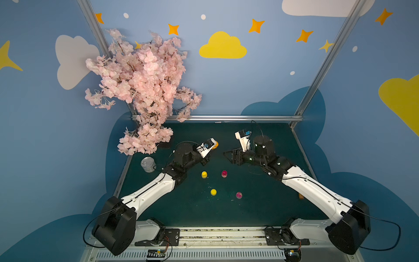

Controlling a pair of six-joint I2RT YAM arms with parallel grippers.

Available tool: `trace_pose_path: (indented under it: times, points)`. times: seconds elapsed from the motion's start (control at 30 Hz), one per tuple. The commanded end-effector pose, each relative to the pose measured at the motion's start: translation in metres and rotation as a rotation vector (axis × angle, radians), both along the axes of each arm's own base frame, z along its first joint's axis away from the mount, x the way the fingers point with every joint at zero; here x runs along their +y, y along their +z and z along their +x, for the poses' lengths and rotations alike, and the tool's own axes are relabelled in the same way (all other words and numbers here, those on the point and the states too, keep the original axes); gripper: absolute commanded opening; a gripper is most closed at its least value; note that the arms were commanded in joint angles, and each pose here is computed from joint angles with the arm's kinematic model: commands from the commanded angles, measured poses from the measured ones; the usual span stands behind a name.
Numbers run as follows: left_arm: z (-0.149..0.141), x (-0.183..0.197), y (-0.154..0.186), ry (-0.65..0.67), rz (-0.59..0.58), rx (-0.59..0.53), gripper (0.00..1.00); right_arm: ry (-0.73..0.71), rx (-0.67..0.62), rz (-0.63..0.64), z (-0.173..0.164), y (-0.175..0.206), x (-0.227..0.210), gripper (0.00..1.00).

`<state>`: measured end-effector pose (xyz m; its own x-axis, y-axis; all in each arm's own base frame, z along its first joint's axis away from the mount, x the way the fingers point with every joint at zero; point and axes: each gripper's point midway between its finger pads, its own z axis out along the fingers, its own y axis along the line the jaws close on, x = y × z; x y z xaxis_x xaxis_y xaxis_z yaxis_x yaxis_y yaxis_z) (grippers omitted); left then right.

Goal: Close the paint jar lid
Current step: Screw the lid onto the paint jar.

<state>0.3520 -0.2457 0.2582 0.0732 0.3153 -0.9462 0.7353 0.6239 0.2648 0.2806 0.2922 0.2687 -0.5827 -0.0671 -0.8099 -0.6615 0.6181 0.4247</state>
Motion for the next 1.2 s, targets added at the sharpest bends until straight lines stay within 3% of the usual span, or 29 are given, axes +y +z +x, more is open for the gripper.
trace_pose_path:
  times: [0.0, 0.17, 0.37, 0.6, 1.17]
  points:
    - [-0.022, -0.003, 0.007, -0.174, -0.102, 0.163, 0.27, 0.066, -0.093, -0.02, -0.013, 0.0, -0.006, 0.68]
    - [-0.072, -0.016, 0.015, -0.489, -0.144, 0.233, 0.27, 0.284, -0.306, -0.018, -0.038, 0.014, -0.001, 0.67]
    - [-0.102, -0.022, 0.026, -0.688, -0.18, 0.288, 0.27, 0.493, -0.446, 0.065, -0.058, 0.047, 0.01, 0.63]
    - [-0.107, -0.024, 0.027, -0.722, -0.193, 0.3, 0.27, 0.621, -0.404, 0.133, -0.06, 0.058, 0.024, 0.57]
    - [-0.105, -0.025, 0.028, -0.721, -0.192, 0.281, 0.27, 0.762, -0.333, 0.198, -0.06, 0.059, 0.048, 0.47]
